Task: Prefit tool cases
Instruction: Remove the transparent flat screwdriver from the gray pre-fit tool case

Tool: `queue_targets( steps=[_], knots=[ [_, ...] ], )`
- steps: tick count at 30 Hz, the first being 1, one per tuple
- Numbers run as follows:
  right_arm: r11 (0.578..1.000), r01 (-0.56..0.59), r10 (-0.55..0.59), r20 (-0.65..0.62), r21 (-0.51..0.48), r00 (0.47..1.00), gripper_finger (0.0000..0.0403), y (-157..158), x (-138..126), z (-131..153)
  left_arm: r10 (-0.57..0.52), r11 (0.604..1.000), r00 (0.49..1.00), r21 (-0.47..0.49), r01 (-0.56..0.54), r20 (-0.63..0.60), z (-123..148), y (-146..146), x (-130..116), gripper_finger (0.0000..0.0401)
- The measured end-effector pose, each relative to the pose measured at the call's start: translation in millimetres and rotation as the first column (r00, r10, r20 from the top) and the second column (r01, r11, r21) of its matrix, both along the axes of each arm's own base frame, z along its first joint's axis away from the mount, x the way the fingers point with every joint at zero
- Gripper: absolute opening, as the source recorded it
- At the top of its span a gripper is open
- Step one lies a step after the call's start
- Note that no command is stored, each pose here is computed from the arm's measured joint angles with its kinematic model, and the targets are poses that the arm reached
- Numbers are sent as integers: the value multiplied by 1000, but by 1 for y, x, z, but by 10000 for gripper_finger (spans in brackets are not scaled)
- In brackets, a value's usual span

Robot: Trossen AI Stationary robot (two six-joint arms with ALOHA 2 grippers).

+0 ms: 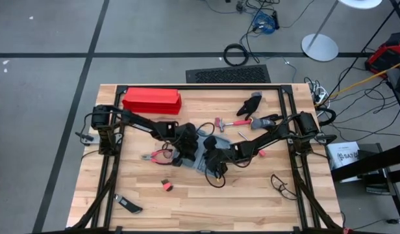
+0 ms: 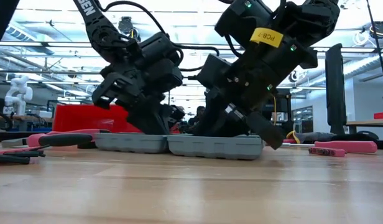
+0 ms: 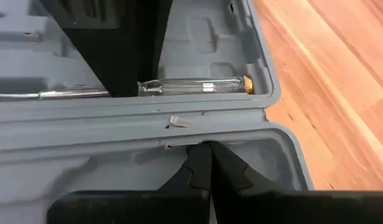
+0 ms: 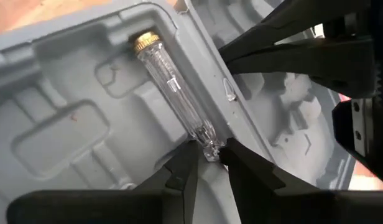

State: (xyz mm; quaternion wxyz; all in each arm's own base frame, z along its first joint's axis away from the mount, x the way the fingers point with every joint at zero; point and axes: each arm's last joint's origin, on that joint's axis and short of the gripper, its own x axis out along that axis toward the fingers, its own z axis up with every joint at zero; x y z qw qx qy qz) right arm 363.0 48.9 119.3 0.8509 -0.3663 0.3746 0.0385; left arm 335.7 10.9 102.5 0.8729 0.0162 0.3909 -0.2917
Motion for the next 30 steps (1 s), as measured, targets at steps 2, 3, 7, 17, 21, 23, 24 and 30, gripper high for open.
queue_targets(
  steps=[2, 3, 7, 17, 21, 23, 24, 30],
  knots=[
    [1000, -21, 21, 0, -15, 1000, 75, 0, 0, 1, -5, 1000, 1000, 0, 5, 1, 0, -2, 0, 0],
    [999, -26, 25, -3, -21, 1000, 74, 0, 1, 2, -8, 1000, 1000, 0, 8, 1, 0, -3, 0, 0],
    [1000, -10, 12, 94, -30, 995, 73, 1, 12, 18, -17, 1000, 1000, 5, 17, 21, 1, -6, 2, 0],
    [1000, 6, -2, 118, -29, 993, 73, 0, 15, 19, 16, 1000, 999, 15, -17, 48, 4, -8, 7, 0],
    [1000, 18, -17, 117, -9, 993, 64, 0, 15, 19, 21, 1000, 999, 15, -22, 50, 4, -8, 7, 0],
    [1000, 22, -22, 110, -4, 994, 40, 0, 14, 19, 31, 999, 998, 8, -32, 52, 5, -8, 8, 0],
    [1000, 22, -21, 104, -4, 994, 24, 0, 14, 18, 33, 999, 998, 9, -34, 52, 5, -8, 8, 0],
    [999, 42, -44, 89, 22, 995, 4, 3, 11, 18, 60, 998, 997, 4, -60, 51, 12, -7, 8, 0]
  ],
)
